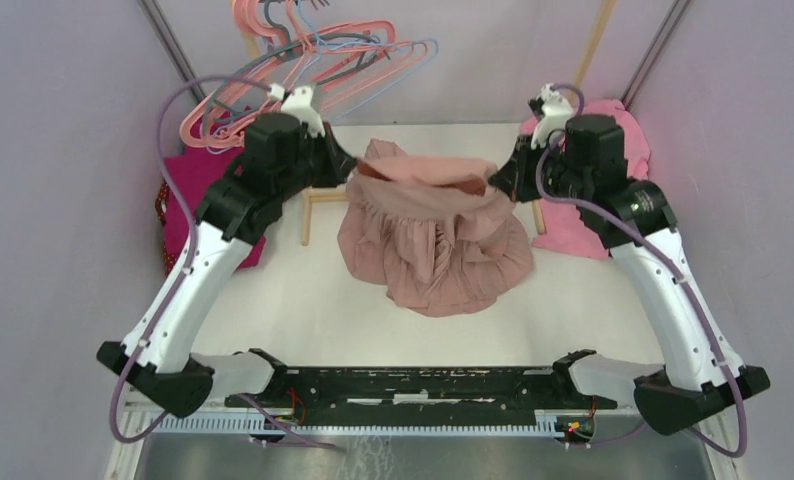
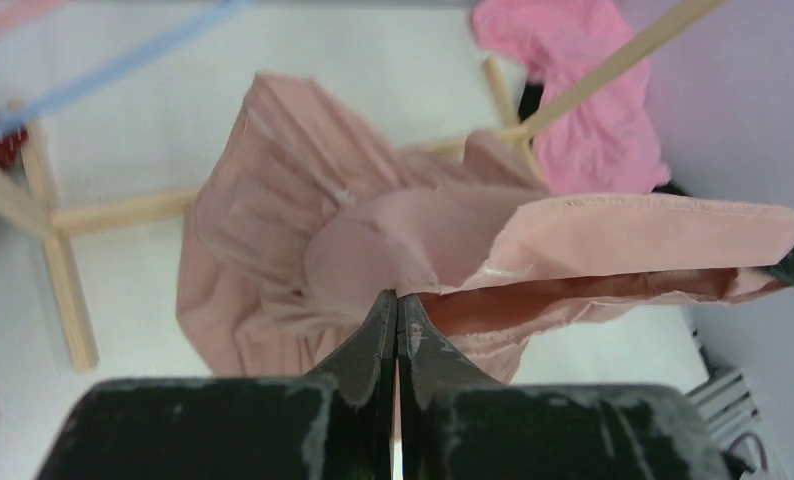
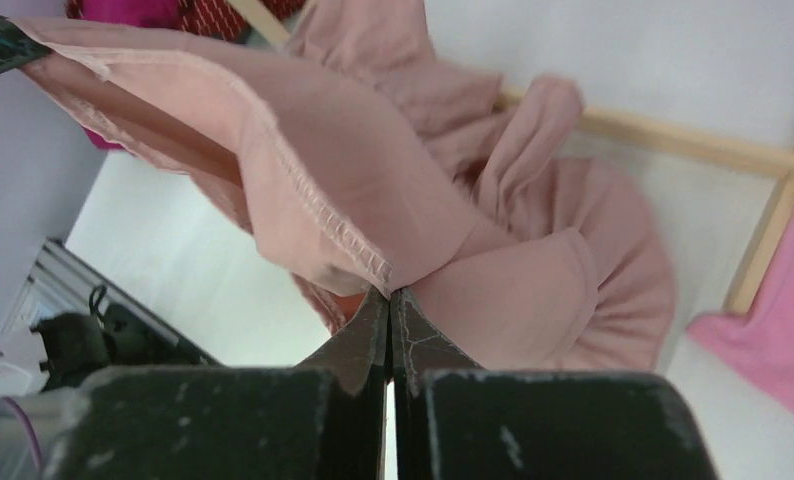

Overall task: Place the skirt on the hanger
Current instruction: Adjust the skirt at the center of the board.

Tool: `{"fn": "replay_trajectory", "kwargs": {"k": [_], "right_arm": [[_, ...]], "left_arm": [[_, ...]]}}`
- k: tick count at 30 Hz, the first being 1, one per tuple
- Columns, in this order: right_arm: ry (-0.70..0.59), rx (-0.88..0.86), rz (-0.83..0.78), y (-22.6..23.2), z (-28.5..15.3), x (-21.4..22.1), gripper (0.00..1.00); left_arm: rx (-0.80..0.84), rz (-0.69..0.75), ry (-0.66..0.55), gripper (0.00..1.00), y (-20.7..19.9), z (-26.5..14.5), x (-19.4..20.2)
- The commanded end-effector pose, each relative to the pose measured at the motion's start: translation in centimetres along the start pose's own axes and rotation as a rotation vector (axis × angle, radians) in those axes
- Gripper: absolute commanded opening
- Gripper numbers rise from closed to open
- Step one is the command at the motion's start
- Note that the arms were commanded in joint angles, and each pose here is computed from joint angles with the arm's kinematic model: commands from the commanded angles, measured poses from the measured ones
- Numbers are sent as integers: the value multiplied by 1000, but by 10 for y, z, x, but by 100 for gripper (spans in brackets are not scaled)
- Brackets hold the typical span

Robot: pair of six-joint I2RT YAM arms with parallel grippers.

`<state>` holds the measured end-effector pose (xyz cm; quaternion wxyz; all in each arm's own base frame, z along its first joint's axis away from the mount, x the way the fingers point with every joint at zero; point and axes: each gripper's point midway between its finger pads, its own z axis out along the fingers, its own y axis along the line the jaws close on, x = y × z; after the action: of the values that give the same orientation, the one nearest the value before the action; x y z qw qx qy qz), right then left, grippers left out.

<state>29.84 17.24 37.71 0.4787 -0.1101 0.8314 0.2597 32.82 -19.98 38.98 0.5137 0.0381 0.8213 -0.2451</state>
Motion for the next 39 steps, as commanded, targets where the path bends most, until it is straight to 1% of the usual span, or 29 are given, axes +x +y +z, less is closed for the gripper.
{"fn": "replay_trajectory", "kwargs": {"k": [1,2,3,6,8,13,16,17,18,19,21,23,25,26,29,31,34,38,39], "right_arm": [[104,-29,94,-11,21,69,1],[117,-40,108,-11,22,79,1],[162,-37,130,-16,27,104,1],[240,-21,173,-27,31,151,1],[280,-18,204,-32,32,178,1],[371,-36,275,-34,30,230,1],[417,-55,305,-32,27,251,2],[436,-63,313,-29,25,257,5],[458,-70,321,-28,23,262,14],[486,-87,325,-24,20,266,27],[499,-111,319,-18,12,260,43],[463,-107,287,-14,3,240,50],[422,-83,247,-14,-2,217,51],[403,-66,231,-14,-2,204,51],[358,-2,198,-22,9,173,51],[317,0,183,-24,28,151,52],[320,64,164,-42,62,136,53],[340,136,164,-75,107,127,57],[367,147,175,-84,121,131,58]], "left_arm": [[-20,-52,104,3,20,10,73],[-28,-56,129,3,25,9,91],[-33,-65,149,3,29,6,106],[-47,-82,230,3,38,3,161],[-48,-96,255,3,39,-1,185],[-53,-91,309,3,36,-11,226],[-47,-88,339,3,31,-18,241],[-54,-85,347,3,32,-21,245],[-64,-82,355,3,33,-24,250],[-75,-84,361,3,36,-27,254],[-96,-88,378,3,43,-34,263],[-122,-87,400,3,51,-42,273],[-141,-104,412,3,57,-50,282],[-131,-107,414,3,53,-52,287],[-118,-121,460,3,47,-57,301],[-123,-120,469,3,46,-59,306],[-155,-141,502,3,55,-63,324],[-145,-204,525,3,53,-69,345],[-138,-211,530,3,51,-70,351]]}}
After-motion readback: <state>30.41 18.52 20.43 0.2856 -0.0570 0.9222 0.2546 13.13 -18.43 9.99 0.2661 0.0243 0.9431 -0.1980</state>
